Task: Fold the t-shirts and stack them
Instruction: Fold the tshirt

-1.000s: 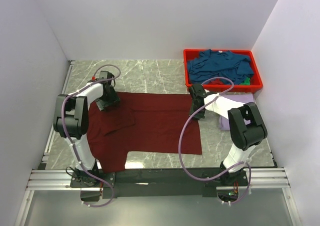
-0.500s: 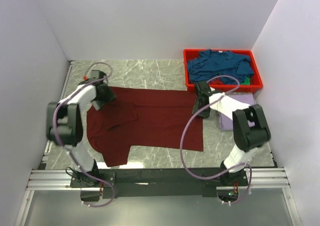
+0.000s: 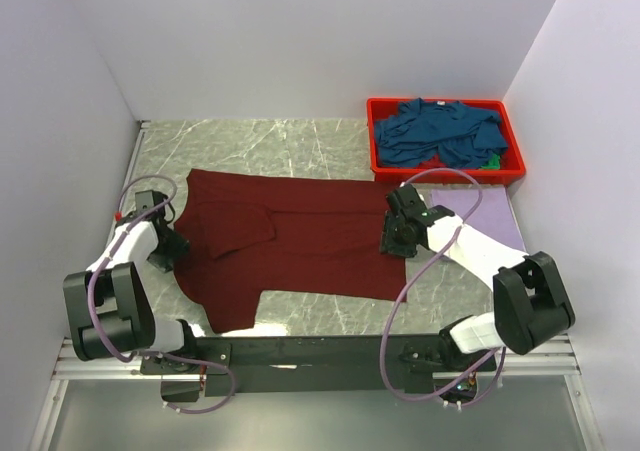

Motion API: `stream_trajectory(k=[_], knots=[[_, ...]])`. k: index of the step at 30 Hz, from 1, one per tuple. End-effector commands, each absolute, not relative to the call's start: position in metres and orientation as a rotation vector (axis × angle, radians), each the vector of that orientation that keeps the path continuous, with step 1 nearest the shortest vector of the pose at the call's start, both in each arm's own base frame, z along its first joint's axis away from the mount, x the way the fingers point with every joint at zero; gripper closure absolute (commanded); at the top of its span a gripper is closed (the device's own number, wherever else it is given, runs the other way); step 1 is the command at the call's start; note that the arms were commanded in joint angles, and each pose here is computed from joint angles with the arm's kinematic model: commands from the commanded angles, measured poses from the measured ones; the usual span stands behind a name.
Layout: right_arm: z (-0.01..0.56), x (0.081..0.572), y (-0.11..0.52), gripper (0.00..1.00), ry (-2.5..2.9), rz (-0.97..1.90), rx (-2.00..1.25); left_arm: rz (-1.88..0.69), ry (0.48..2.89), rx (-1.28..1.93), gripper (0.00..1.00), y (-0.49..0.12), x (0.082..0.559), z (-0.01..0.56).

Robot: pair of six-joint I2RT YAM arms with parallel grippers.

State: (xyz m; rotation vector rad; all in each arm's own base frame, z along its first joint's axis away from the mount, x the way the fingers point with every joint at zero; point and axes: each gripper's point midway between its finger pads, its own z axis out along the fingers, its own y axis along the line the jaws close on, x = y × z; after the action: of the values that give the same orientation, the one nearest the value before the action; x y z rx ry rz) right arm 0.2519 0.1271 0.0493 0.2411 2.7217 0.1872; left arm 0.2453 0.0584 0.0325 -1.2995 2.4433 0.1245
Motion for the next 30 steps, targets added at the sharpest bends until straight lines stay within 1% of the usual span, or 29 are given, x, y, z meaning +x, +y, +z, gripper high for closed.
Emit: stream_trajectory(k=[1,8,11,13,17,20,24,30], knots=[[0.055,0.25,0.133,0.52,2.692,0.243,0.21,0.163,2.402,-1.319,0.51,0.068,0.242,0.037],[0.048,0.243,0.134,0.53,2.702,0.276,0.187,0.239,2.436,-1.335,0.56,0.073,0.231,0.026],[0.037,0.236,0.135,0.53,2.733,0.288,0.186,0.315,2.462,-1.344,0.59,0.079,0.223,0.02],[0.031,0.231,0.134,0.53,2.747,0.285,0.186,0.385,2.453,-1.348,0.61,0.086,0.22,0.019],[0.026,0.227,0.129,0.53,2.761,0.257,0.182,0.416,2.438,-1.358,0.63,0.091,0.22,0.022],[0.029,0.227,0.128,0.53,2.75,0.25,0.171,0.432,2.436,-1.372,0.61,0.092,0.22,0.028],[0.035,0.229,0.129,0.53,2.739,0.255,0.151,0.33,2.38,-1.357,0.58,0.088,0.235,0.05],[0.036,0.224,0.129,0.53,2.76,0.267,0.145,0.212,2.444,-1.365,0.53,0.068,0.235,0.056]])
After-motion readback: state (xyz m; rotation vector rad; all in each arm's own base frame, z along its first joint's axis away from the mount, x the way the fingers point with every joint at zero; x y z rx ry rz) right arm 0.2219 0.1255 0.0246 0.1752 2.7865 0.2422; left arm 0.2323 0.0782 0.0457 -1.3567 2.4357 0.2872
